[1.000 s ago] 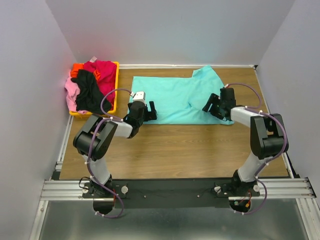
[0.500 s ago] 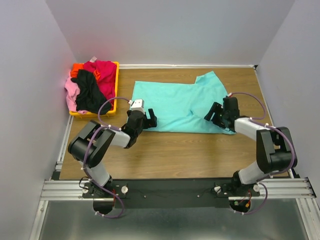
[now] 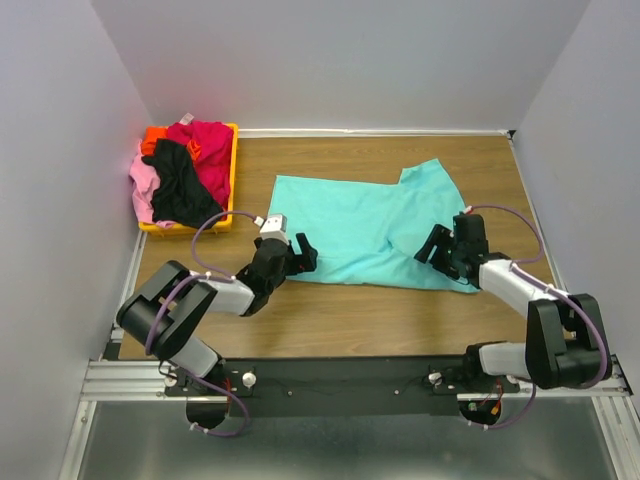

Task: Fold and stack the t-shirts
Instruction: Fold the tshirt

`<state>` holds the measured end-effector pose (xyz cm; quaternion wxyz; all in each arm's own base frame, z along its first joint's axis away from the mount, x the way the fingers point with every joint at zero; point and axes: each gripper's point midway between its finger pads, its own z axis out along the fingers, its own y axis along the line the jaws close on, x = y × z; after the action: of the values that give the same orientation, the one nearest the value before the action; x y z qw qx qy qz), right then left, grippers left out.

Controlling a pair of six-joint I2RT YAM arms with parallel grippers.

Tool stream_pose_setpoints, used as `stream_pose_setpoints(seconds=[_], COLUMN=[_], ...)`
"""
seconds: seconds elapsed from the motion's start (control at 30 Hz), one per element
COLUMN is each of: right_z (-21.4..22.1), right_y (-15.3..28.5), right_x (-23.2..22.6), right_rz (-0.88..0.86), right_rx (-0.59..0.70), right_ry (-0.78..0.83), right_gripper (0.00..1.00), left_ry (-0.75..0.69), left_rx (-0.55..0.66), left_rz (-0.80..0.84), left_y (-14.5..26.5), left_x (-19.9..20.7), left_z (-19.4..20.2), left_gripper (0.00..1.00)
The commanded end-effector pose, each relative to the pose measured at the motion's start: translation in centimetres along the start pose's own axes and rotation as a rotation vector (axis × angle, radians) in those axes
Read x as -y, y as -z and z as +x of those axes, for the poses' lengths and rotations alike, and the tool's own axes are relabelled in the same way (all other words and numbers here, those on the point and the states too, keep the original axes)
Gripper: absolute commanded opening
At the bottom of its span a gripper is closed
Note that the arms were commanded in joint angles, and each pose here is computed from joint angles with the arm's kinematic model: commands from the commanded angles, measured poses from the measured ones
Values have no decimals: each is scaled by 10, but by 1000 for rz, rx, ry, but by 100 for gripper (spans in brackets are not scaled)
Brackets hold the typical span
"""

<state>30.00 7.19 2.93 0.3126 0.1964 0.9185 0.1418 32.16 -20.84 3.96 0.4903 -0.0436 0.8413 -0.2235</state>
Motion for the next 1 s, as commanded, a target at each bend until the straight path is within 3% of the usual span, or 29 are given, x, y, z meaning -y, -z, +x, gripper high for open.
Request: stream_pose_setpoints(seconds=[0.0, 0.17, 0.53, 0.73, 0.97], right_z=[43, 29, -86, -143, -212], right_y=[11, 19, 68, 77, 70], right_x=[26, 17, -52, -83, -97], right_rz=[88, 61, -93, -112, -20], right_rx=[-133, -91, 195, 289, 411], right_ry=[-31, -13, 75, 101, 138], right_gripper=[77, 77, 78, 78, 79], left_ry=[13, 5, -40, -47, -96], left_rx=[-109, -81, 270, 309, 276], left_rz=[-56, -63, -105, -112, -93], left_y=[19, 32, 53, 37, 10], left_x=[-13, -8, 17, 4, 0], left_z=[33, 19, -124, -156, -162], left_gripper=[98, 98, 98, 98, 98])
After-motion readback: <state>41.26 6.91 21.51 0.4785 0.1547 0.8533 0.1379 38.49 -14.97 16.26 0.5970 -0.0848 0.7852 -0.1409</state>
